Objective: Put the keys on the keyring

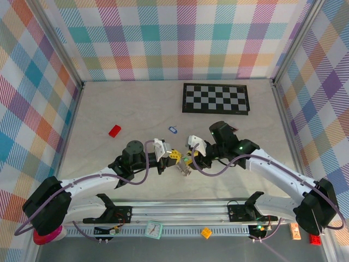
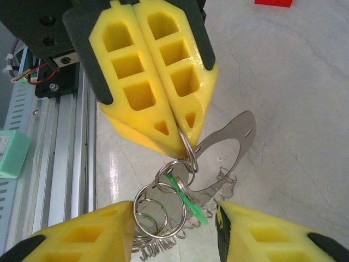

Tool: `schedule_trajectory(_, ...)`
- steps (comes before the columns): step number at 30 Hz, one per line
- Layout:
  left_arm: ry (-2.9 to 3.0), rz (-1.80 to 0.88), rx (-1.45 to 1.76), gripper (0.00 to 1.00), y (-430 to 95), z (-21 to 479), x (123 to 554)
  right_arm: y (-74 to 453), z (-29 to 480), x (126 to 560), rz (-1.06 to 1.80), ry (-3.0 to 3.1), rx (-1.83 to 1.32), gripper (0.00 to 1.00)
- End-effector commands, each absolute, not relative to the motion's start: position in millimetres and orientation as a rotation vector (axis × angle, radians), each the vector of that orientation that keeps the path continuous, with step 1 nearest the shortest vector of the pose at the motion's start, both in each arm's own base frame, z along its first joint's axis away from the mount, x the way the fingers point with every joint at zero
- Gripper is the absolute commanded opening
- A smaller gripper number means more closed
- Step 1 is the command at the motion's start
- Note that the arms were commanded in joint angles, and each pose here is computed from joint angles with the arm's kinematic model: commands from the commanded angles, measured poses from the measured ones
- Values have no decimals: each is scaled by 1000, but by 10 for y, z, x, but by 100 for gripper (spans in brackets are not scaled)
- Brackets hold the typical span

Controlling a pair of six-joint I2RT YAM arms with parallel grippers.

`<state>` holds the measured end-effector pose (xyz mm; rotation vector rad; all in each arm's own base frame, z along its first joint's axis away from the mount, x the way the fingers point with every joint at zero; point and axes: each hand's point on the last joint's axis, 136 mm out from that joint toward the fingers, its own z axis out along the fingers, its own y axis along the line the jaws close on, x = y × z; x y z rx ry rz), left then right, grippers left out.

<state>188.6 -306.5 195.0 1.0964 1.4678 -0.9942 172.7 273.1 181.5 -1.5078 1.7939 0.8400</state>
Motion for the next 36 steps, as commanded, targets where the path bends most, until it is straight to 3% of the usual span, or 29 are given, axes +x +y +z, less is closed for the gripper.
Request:
schedule_trajectory(1,1387,-1019,1110,0,-3096,2079,1828,2699,1980,1605,872,1740,-1547,43)
schedule_trajectory(9,1387,-1034,1136,0,-3122,2069,1806,2502,1813,1778,645,1832,-1554,42)
schedule_trajectory(23,1375,-1056,1144,0,-3142,2122,1786,2848,1822,1682,905,1761,-1570,39)
schedule_trajectory(28,1366,-1064,1142,0,-3150,2150,1782,2863,1806,1687,912,1759,-1575,29)
schedule_trajectory(36,1330,-1092,1124,0,-3172,2219,1779,2889,1830,1654,946,1754,-1590,4)
